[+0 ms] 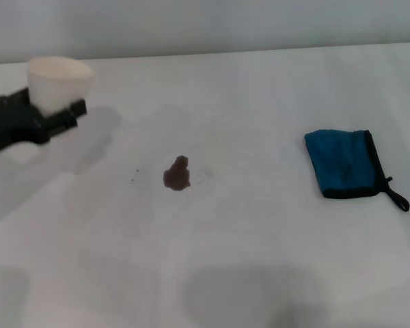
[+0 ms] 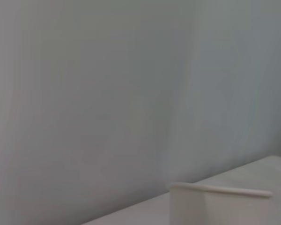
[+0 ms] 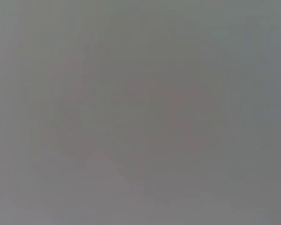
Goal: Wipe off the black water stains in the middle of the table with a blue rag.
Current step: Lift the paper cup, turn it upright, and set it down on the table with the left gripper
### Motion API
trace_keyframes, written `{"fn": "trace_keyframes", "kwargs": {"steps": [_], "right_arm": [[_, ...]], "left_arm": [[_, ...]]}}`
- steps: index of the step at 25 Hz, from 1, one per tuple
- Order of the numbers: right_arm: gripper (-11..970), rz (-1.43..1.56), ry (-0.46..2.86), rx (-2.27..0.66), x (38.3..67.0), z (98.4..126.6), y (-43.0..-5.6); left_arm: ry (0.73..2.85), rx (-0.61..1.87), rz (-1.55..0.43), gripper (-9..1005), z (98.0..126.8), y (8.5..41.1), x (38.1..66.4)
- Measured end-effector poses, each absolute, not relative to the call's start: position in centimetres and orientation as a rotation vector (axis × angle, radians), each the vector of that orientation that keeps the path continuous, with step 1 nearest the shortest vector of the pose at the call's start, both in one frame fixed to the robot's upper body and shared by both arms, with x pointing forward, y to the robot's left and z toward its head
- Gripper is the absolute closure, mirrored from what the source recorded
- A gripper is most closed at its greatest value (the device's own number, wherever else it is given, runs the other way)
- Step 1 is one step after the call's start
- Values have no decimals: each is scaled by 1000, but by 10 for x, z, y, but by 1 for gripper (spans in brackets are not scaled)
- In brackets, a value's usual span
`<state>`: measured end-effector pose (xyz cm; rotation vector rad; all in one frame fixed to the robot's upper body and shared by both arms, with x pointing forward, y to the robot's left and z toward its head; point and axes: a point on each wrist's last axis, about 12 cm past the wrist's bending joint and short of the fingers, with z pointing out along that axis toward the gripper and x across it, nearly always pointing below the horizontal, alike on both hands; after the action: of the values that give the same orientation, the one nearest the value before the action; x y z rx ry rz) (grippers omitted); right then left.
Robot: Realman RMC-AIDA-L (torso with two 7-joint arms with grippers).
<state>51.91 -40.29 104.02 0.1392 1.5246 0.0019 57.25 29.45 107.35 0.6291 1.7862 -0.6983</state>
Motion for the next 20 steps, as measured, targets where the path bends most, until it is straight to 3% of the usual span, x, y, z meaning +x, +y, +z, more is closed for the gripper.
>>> {"fn": "trace_keyframes", "kwargs": {"steps": [6, 20], "right_arm": [[344, -16, 1526, 142, 513, 1040, -409], [344, 9, 1459, 135, 495, 1043, -413]], "left_arm": [[1697, 592, -630, 296, 1043, 289, 544], [1593, 571, -434, 297, 1014, 283, 506]]}}
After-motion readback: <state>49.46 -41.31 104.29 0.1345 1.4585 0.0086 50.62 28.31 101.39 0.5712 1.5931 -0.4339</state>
